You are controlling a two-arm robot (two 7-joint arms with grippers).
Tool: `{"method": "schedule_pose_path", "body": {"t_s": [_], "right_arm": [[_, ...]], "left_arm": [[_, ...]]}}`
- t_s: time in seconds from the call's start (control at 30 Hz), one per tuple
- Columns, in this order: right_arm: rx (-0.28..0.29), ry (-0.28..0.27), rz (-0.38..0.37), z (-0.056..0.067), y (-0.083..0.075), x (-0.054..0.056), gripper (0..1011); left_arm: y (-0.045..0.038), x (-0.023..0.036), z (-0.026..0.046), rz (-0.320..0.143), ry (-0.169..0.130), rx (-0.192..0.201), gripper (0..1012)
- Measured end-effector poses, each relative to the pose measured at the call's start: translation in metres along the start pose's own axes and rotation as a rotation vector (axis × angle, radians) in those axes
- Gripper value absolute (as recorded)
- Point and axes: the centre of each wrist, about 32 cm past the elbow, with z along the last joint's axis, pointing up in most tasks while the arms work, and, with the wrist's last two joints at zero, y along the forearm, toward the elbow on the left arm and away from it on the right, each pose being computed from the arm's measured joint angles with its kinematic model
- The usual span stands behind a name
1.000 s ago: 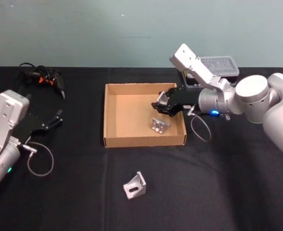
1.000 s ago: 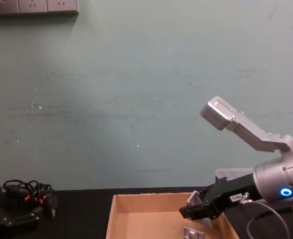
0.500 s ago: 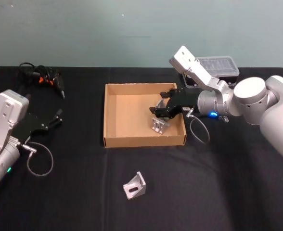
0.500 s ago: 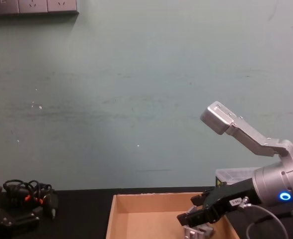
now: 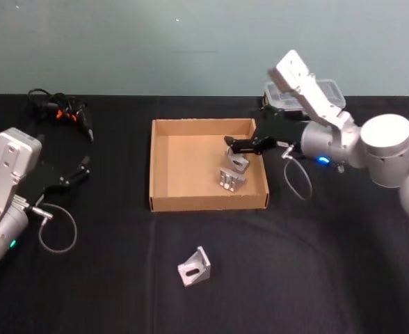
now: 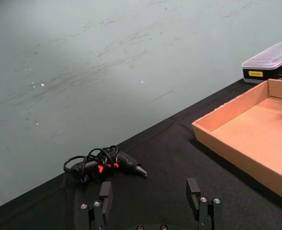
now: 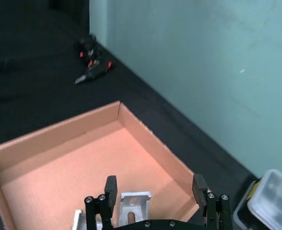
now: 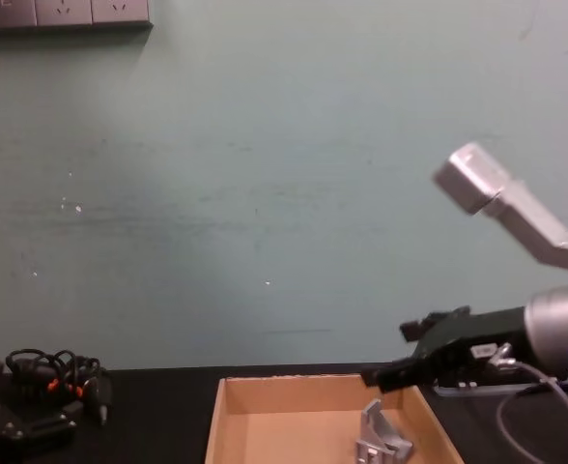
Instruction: Use one hand to pick up the angle iron from the table and place it into the box.
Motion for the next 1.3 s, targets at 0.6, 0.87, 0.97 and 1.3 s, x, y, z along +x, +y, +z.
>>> {"method": "schedule_pose_path", "body": {"t_s": [0.6, 0.87, 0.97, 1.3], "right_arm": [[0.099, -0.049, 0.022, 0.02, -0.079, -0.052, 1000], [0.094, 0.014, 0.128, 0.021, -0.091, -0.08, 1000], [0.081, 0.046, 0.179, 0.021, -0.091, -0.088, 1000], [0.013, 0.093, 0.332, 0.018, -0.09, -0.105, 1000]], "left_arm": [[0.0, 0.0, 0.0, 0.0, 0.0, 0.0, 1011], [0.0, 0.0, 0.0, 0.0, 0.0, 0.0, 1011], [0.0, 0.0, 0.0, 0.0, 0.0, 0.0, 1011], [0.0, 0.0, 0.0, 0.0, 0.0, 0.0, 1011]]}}
